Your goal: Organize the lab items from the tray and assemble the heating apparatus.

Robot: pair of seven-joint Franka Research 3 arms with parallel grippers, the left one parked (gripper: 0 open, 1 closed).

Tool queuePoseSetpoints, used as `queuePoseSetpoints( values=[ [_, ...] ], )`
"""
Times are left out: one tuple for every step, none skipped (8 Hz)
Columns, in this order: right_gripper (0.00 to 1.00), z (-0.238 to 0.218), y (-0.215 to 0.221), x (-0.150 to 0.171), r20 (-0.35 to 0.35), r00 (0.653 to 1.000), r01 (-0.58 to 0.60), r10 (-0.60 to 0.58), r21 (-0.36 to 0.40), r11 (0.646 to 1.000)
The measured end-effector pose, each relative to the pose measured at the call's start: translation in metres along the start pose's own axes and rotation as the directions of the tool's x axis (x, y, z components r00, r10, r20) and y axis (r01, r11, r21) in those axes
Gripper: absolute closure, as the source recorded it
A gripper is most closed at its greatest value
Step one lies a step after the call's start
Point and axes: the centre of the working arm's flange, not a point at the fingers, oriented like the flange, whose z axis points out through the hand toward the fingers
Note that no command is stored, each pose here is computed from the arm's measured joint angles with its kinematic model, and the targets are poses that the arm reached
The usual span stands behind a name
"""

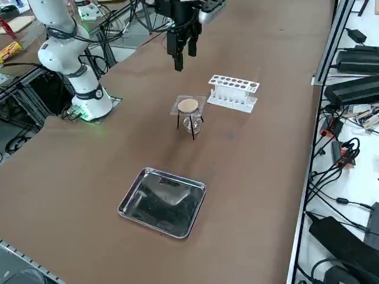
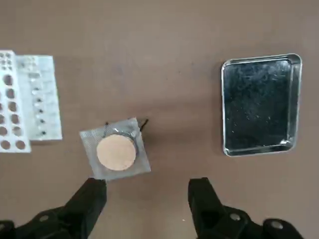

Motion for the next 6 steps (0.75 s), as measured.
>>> queuePoseSetpoints(
  values=[
    [0.00,-0.010,0.006,0.000,-0.027,0.999,-0.021,0.022,0.055,0.998],
    [0.00,-0.023,0.012,-0.001,-0.053,0.998,-0.033,0.038,0.089,0.995],
    [0.00,-0.032,0.014,-0.002,-0.071,0.997,-0.036,0.044,0.100,0.994],
    [0.00,-0.037,0.015,-0.004,-0.081,0.996,-0.034,0.043,0.105,0.994],
    [0.00,-0.041,0.011,-0.007,-0.087,0.996,-0.020,0.029,0.102,0.995],
    [0.00,-0.043,0.005,-0.012,-0.087,0.996,-0.002,0.008,0.072,0.997]
  ],
)
